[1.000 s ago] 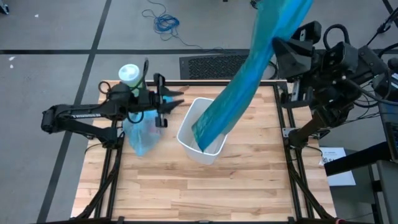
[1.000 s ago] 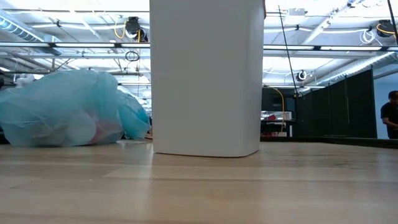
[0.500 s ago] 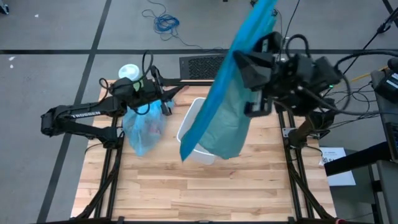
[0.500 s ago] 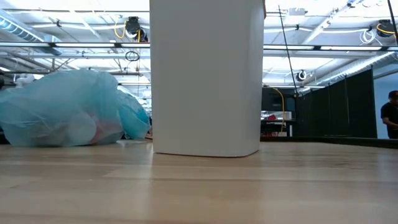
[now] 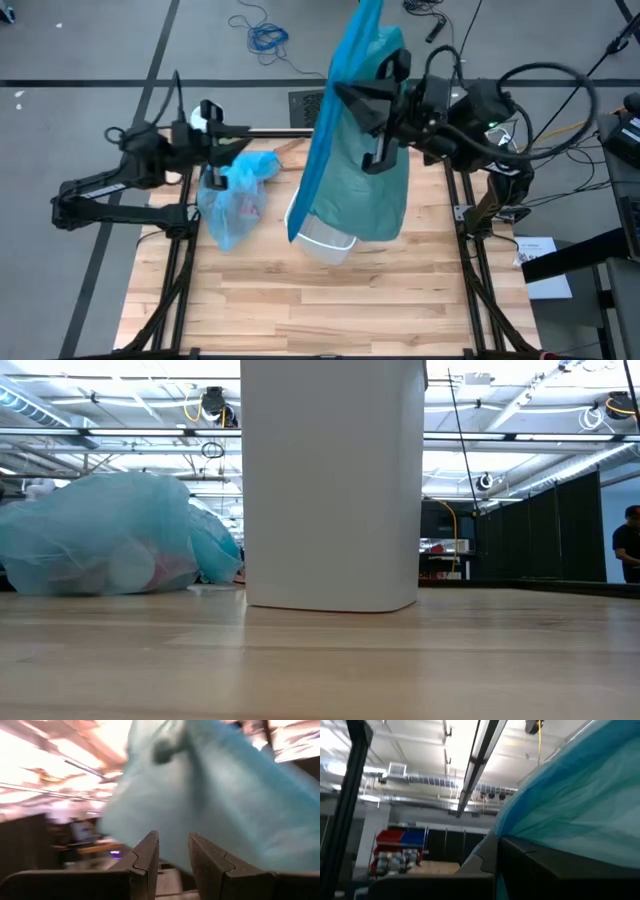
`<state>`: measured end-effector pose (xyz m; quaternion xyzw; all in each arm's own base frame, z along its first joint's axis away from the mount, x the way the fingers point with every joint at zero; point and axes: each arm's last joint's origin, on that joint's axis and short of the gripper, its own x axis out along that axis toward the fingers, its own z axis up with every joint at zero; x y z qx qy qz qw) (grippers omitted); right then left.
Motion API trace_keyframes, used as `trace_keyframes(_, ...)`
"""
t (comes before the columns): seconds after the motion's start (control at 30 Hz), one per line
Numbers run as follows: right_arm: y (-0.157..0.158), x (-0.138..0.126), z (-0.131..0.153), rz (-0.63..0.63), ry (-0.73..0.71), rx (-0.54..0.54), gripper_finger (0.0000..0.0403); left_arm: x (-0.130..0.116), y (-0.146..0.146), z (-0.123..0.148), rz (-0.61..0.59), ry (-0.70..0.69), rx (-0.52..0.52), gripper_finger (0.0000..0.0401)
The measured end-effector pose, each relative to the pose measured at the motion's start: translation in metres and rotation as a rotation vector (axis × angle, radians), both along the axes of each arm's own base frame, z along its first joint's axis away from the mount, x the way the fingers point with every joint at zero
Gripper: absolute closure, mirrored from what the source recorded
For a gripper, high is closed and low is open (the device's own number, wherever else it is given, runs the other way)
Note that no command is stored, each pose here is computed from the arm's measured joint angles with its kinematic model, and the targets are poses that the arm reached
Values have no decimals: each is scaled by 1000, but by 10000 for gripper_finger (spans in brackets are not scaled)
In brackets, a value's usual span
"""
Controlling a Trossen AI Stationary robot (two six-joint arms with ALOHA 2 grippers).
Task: Place trash/remove bag and relplace
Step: Insert the plastic bag in the white trash bin
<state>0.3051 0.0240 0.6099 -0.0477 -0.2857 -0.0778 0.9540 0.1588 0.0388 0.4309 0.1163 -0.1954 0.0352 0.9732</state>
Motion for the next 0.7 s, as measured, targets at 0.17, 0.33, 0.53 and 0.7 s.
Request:
trace_keyframes(0.17, -1, 23, -16, -39, 90, -47, 403, 6, -4, 2, -157, 39, -49, 299)
trace_keyframes(0.33, -9, 36, -28, -135, 192, -73, 403, 12, -6, 0, -182, 70, -56, 299)
trace_keyframes(0.53, -20, 54, -43, -174, 269, -80, 403, 18, -7, -2, -153, 71, -26, 299)
trace_keyframes(0.7, -27, 64, -53, -187, 313, -79, 403, 21, -5, -3, -133, 78, -30, 299)
